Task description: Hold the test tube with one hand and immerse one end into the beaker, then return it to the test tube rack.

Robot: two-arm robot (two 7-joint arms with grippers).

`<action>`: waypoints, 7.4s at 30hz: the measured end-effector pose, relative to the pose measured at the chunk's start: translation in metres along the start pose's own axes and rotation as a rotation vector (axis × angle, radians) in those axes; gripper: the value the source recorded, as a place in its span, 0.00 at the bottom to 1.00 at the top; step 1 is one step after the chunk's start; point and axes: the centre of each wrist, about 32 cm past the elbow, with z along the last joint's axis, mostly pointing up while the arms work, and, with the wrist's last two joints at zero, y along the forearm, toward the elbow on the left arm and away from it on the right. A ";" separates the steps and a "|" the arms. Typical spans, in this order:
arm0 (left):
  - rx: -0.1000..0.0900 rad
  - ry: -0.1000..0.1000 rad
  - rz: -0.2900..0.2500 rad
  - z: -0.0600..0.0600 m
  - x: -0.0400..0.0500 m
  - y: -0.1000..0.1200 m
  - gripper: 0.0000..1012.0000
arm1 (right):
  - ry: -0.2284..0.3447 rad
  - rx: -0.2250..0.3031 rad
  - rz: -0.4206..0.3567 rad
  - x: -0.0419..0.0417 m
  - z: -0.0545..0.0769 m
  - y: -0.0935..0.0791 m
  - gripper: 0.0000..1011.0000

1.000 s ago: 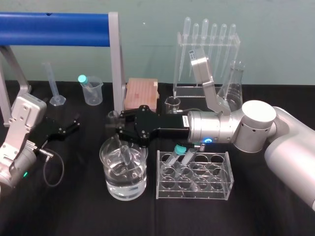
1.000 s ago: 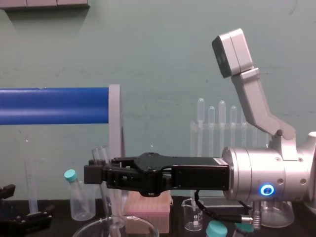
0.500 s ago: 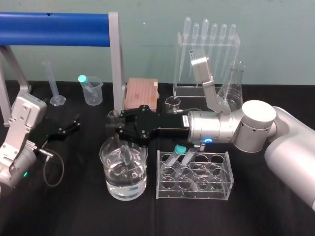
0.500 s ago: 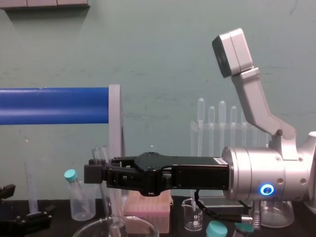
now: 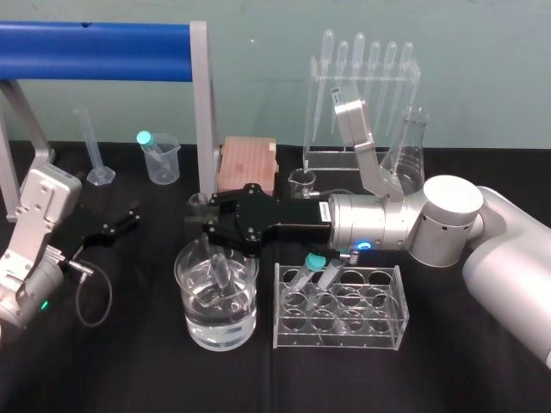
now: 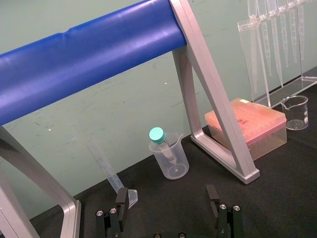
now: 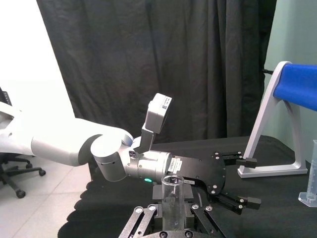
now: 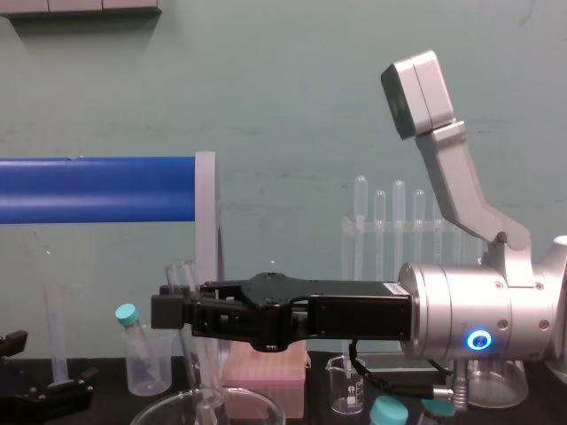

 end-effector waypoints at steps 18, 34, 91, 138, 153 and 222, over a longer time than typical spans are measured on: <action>0.000 0.000 0.000 0.000 0.0000 0.000 0.99 | 0.000 0.000 0.000 0.0000 0.000 0.000 0.23; 0.000 0.000 0.000 0.000 0.0000 0.000 0.99 | 0.000 0.000 0.000 0.0000 0.000 0.000 0.23; 0.000 0.000 0.000 0.000 0.0000 0.000 0.99 | 0.000 0.000 0.000 0.0000 0.000 0.000 0.23; 0.000 0.000 0.000 0.000 0.0000 0.000 0.99 | 0.000 0.000 0.000 0.0000 0.000 0.000 0.23; 0.000 0.000 0.000 0.000 0.0000 0.000 0.99 | 0.000 0.000 0.000 0.0000 0.000 0.000 0.23; 0.000 0.000 0.000 0.000 0.0000 0.000 0.99 | -0.243 0.215 -0.574 -0.1229 0.079 -0.157 0.23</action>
